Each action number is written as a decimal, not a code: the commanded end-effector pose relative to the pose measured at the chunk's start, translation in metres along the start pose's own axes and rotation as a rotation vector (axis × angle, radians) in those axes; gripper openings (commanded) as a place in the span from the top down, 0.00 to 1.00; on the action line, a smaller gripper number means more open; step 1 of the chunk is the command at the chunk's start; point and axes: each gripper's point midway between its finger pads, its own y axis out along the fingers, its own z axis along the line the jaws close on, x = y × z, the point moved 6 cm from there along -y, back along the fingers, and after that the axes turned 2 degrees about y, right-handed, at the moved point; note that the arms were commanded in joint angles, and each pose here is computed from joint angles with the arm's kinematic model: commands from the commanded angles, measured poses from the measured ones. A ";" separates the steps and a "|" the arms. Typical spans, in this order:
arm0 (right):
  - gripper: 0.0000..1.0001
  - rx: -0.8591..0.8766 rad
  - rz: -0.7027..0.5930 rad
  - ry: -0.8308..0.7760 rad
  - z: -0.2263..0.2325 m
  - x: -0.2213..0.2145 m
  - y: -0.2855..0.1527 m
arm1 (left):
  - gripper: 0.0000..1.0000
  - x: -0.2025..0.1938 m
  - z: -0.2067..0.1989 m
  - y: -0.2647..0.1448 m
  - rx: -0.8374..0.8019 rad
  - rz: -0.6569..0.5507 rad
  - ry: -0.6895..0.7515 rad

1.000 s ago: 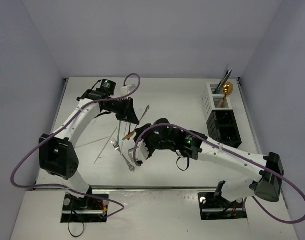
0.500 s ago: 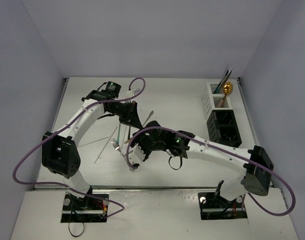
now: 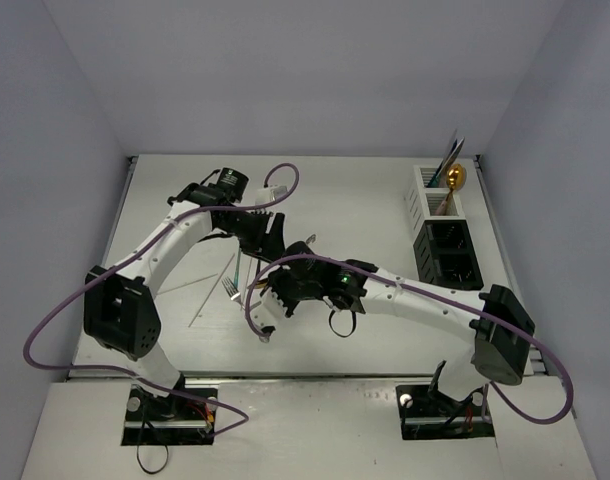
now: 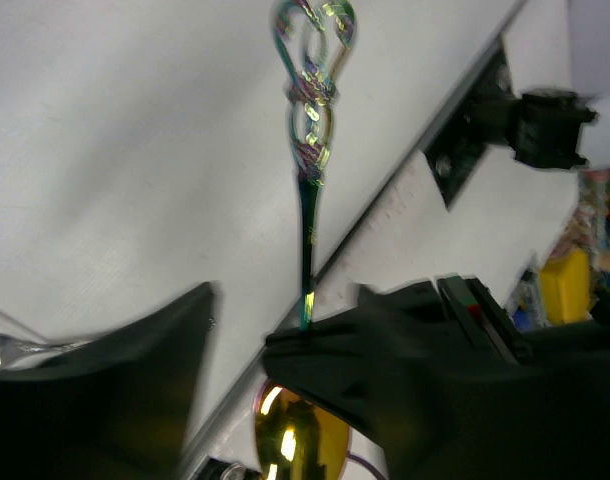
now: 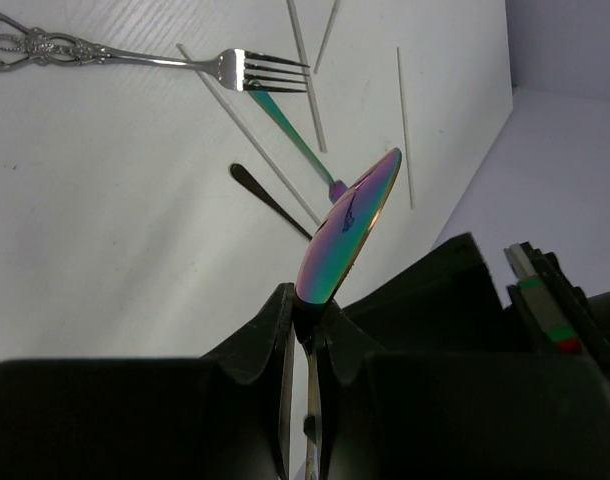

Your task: Sort the eating utensils into containers

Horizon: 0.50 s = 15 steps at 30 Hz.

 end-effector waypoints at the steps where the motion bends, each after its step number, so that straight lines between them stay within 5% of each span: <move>1: 1.00 -0.121 0.002 0.012 -0.034 0.006 -0.023 | 0.30 0.002 -0.018 -0.024 0.024 -0.071 0.114; 4: 1.00 -0.160 -0.013 0.040 -0.042 0.013 -0.037 | 0.07 0.016 -0.018 -0.042 0.094 -0.140 0.173; 8: 1.00 -0.221 -0.035 0.162 -0.047 0.019 -0.060 | 0.06 0.049 -0.008 -0.095 0.173 -0.334 0.165; 15: 1.00 -0.415 -0.054 0.627 -0.075 -0.021 -0.113 | 0.06 0.072 0.047 -0.175 0.289 -0.724 0.007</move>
